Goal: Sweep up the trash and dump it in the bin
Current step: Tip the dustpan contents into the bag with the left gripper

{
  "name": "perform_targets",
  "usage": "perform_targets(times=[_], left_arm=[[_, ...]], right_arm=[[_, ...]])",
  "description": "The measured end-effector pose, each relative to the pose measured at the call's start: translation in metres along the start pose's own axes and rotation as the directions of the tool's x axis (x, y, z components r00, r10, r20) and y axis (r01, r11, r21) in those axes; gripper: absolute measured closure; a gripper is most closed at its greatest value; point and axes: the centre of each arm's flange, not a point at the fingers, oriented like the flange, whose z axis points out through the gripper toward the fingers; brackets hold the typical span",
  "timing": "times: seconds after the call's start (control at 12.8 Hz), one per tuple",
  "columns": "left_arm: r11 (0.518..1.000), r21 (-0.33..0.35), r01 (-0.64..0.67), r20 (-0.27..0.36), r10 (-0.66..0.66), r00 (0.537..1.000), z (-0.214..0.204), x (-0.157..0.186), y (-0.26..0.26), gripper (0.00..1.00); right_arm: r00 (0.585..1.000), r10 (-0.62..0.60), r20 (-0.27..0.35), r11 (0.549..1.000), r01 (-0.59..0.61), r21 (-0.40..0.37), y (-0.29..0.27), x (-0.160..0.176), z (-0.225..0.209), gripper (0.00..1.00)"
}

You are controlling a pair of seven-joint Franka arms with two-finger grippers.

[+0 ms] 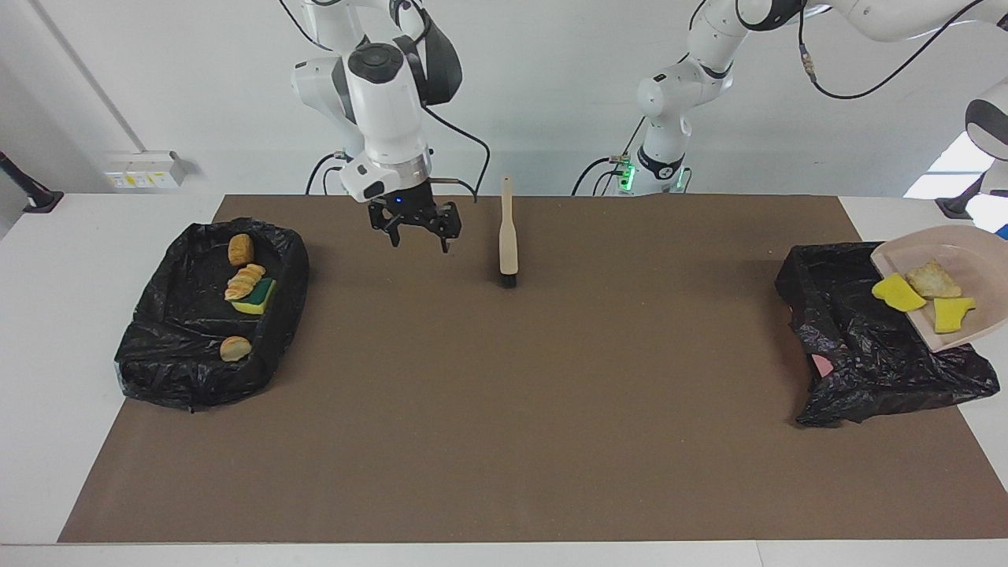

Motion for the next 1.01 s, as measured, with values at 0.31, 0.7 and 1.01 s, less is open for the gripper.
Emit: perform_targets(times=[0.31, 0.7, 1.01], left_arm=[[0.999, 0.007, 0.032, 0.137, -0.033, 0.990, -0.020, 0.042, 0.003, 0.69], [0.999, 0.049, 0.023, 0.263, -0.035, 0.964, -0.051, 0.043, 0.014, 0.69], [0.989, 0.103, 0.104, 0.184, -0.121, 0.975, -0.085, 0.031, 0.027, 0.69]], right_arm=[[0.999, -0.005, -0.032, 1.000, 0.005, 0.002, 0.061, 0.039, -0.044, 0.00], [0.998, 0.004, -0.065, 0.998, -0.008, -0.055, 0.132, 0.067, -0.096, 0.00], [0.998, -0.058, -0.022, 0.996, 0.056, -0.068, 0.182, 0.071, -0.124, 0.00]])
